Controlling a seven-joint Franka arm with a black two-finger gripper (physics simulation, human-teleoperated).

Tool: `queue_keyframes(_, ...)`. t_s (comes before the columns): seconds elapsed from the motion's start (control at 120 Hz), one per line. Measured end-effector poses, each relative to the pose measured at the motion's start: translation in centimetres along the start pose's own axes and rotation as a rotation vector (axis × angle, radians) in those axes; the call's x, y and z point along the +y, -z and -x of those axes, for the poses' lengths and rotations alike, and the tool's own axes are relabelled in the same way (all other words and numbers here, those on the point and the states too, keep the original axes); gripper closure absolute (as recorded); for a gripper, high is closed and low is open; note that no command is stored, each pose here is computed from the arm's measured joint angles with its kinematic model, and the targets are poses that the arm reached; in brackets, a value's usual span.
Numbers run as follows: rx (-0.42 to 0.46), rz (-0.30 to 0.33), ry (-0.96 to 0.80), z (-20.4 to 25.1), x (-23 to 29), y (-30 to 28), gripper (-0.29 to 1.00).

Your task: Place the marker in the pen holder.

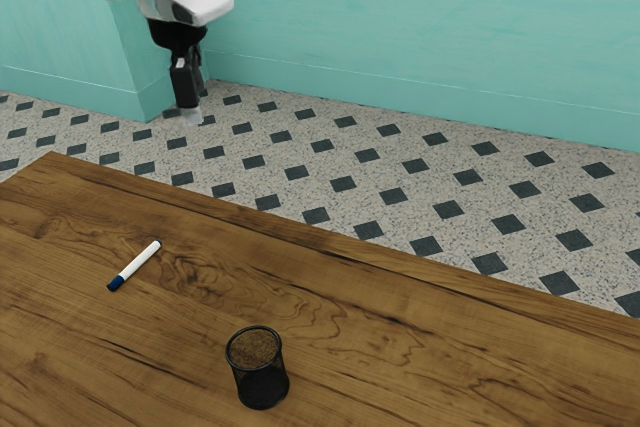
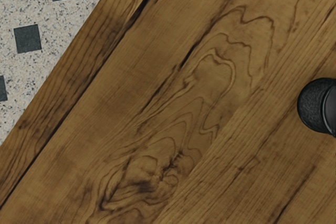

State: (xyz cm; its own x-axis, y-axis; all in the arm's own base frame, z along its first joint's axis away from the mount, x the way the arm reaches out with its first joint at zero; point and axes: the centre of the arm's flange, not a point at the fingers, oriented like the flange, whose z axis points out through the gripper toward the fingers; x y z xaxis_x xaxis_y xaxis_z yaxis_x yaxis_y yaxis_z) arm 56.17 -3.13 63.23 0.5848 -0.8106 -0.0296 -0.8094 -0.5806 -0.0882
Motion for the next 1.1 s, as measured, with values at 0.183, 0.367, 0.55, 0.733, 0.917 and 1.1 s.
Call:
queue_keyframes(0.183,-0.026,0.046,-0.018,-0.3,-1.8,-3.4,0.00)
queue_keyframes(0.367,-0.103,0.150,0.063,5.2,-8.4,-11.9,0.00)
queue_keyframes(0.55,-0.171,0.265,0.140,10.5,-12.7,-21.4,0.00)
queue_keyframes(0.733,-0.187,0.294,0.159,12.3,-13.6,-27.7,0.00)
queue_keyframes(0.917,-0.203,0.323,0.191,14.6,-12.7,-32.4,0.00)
queue_keyframes(1.1,-0.146,0.345,0.251,15.2,-11.9,-35.2,0.00)
